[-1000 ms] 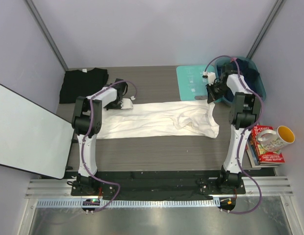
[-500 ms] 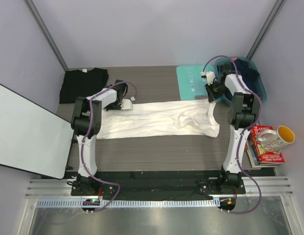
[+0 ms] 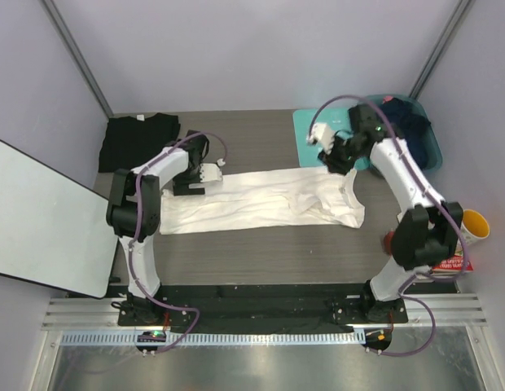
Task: Fold and stack the t-shirts
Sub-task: Fold the tshirt
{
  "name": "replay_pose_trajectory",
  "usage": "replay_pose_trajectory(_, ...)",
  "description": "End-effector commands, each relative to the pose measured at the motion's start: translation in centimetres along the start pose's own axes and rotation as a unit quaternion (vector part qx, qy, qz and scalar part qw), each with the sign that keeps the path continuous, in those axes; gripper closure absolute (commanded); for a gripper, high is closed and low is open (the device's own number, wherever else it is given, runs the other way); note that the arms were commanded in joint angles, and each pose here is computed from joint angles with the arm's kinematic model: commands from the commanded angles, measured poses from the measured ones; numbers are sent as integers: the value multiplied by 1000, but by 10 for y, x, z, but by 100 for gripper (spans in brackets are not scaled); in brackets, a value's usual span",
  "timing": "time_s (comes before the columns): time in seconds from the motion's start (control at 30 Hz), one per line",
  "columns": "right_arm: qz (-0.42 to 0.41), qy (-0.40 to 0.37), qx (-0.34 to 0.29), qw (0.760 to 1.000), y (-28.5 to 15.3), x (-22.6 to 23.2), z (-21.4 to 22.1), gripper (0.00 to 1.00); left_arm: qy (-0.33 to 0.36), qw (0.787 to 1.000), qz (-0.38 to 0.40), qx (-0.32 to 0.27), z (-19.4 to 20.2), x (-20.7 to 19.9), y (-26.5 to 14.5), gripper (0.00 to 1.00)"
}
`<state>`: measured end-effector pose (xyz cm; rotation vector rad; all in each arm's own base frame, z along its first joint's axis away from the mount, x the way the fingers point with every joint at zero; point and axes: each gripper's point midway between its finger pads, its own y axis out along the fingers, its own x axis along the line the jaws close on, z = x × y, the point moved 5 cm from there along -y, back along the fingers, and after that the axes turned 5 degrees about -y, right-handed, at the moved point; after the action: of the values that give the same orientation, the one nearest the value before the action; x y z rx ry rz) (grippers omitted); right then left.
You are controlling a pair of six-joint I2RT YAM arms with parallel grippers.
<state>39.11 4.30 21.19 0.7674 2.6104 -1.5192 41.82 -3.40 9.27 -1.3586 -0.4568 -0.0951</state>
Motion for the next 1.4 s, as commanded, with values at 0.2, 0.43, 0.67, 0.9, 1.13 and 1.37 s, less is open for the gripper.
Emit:
replay_pose_trajectory(0.2,-130,-273,-7,953,28,123,-35,49,-44,996,-51,-53,-15,18,-49,0)
replay_pose_trajectory(0.43,-146,-342,20,928,67,148,-29,48,-91,991,-75,-64,-13,26,-69,0)
replay_pose_trajectory(0.67,-145,-372,25,916,89,155,-30,49,-101,990,-82,-57,-6,18,-70,0)
replay_pose_trajectory(0.9,-137,-372,36,917,107,151,-27,49,-103,990,-78,-49,-4,12,-64,0)
replay_pose_trajectory(1.13,-134,-369,44,919,123,147,-26,57,-103,991,-76,-42,-1,11,-58,0)
replay_pose_trajectory(1.37,-129,-366,51,920,127,140,-30,84,-101,992,-71,-34,3,11,-51,0)
